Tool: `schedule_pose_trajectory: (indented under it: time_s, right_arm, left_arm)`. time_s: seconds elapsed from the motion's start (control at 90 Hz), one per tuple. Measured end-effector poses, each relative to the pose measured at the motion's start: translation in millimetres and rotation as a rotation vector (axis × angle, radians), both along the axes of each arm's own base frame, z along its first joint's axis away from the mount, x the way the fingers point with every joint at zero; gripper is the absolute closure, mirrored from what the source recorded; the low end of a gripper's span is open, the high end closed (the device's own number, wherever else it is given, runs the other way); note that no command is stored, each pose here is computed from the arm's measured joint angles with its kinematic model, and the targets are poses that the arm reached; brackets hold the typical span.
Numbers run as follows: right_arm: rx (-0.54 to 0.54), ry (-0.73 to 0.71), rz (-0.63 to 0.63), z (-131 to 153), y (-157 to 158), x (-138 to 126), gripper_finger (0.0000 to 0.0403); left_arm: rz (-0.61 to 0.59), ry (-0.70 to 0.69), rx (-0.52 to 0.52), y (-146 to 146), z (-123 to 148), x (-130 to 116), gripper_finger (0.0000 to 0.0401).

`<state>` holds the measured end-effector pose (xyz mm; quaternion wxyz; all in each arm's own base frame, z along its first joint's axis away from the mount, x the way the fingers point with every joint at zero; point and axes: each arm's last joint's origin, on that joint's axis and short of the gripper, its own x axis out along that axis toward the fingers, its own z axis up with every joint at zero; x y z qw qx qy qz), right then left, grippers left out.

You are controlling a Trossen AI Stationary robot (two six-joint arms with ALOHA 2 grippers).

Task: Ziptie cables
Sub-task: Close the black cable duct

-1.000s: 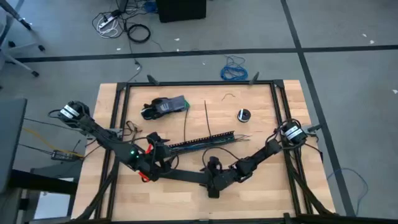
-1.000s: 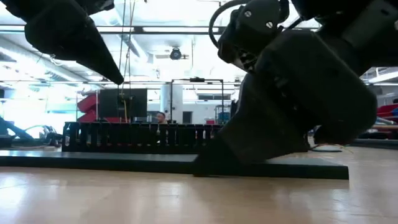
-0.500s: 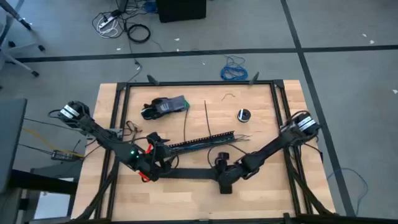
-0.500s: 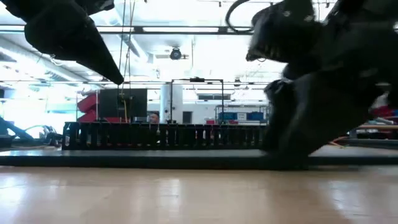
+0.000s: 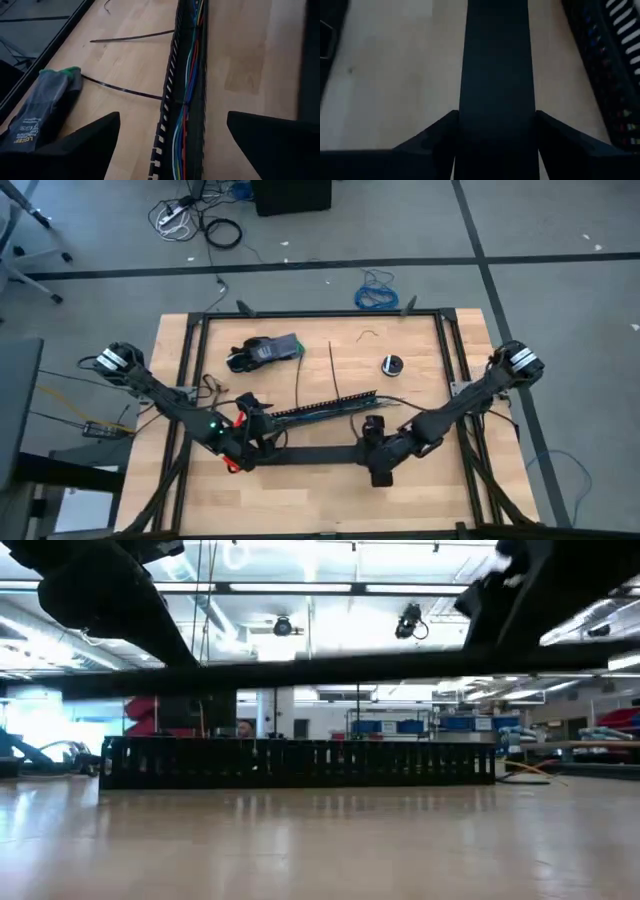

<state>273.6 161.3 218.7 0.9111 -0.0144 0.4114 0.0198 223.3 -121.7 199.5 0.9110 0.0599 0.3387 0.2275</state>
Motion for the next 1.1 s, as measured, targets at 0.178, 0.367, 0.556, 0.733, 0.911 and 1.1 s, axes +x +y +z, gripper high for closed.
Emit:
schedule_pose_trajectory:
  time_s: [0.178, 0.367, 0.556, 0.733, 0.911, 1.1]
  right_arm:
    - [-0.082, 0.023, -0.039, 9, -9, -12, 0.0184]
    - [-0.127, 0.065, -0.067, 10, -31, -6, 0.0181]
    - [-0.151, 0.086, -0.047, 10, -57, 6, 0.0186]
    - [-0.123, 0.058, 0.029, 13, -79, 20, 0.0184]
    - [-0.087, 0.037, 0.112, 15, -108, 30, 0.0186]
    - [-0.039, 0.025, 0.149, 15, -140, 35, 0.0187]
  left_arm:
    - [0.010, -0.022, 0.019, 0, 1, 1, 0.0037]
    - [-0.049, -0.057, 0.048, -4, 6, 7, 0.0037]
    - [-0.075, -0.121, 0.136, -4, 17, 13, 0.0037]
    - [-0.086, -0.155, 0.162, 2, 38, 11, 0.0037]
    - [-0.073, -0.175, 0.169, 12, 50, 7, 0.0037]
    - [-0.053, -0.173, 0.174, 20, 53, 7, 0.0037]
